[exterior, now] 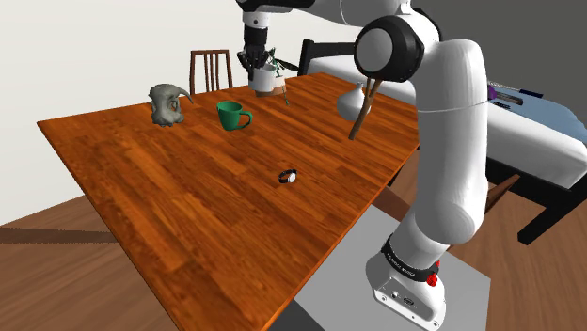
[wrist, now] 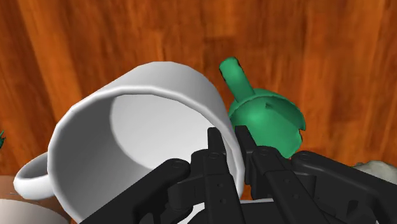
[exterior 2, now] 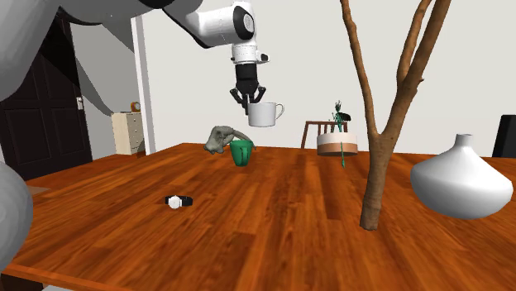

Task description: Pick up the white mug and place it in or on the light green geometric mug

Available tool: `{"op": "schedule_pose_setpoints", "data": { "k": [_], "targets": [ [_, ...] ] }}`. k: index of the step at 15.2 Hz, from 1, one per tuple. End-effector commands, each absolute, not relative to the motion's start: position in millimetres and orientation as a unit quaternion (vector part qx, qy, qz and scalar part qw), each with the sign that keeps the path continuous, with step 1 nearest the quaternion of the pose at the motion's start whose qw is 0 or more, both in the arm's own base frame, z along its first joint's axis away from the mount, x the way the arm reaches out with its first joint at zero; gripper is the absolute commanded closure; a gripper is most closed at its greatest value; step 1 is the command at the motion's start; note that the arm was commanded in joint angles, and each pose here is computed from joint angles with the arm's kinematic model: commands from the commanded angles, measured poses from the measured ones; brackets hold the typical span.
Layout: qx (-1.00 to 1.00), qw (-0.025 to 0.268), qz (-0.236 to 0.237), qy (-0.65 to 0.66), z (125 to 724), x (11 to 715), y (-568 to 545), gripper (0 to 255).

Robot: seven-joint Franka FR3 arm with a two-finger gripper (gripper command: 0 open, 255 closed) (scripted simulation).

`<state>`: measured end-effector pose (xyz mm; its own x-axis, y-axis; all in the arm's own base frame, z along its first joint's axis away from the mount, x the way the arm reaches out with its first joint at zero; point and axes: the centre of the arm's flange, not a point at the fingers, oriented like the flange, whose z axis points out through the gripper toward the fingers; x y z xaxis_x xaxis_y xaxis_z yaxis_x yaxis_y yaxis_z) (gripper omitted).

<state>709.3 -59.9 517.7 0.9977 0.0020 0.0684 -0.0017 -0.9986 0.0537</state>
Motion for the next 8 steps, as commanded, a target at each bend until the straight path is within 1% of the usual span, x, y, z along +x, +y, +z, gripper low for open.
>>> {"op": "schedule_pose_setpoints", "data": {
  "k": [1, 5, 8],
  "targets": [
    [0.999, 0.027, 0.034, 0.000, 519.4, 724.1, -36.0, 255],
    [0.999, 0.027, 0.034, 0.000, 523.3, 751.2, 14.4, 255],
    [0.999, 0.027, 0.034, 0.000, 507.5, 751.2, 14.4, 255]
  ]
}}
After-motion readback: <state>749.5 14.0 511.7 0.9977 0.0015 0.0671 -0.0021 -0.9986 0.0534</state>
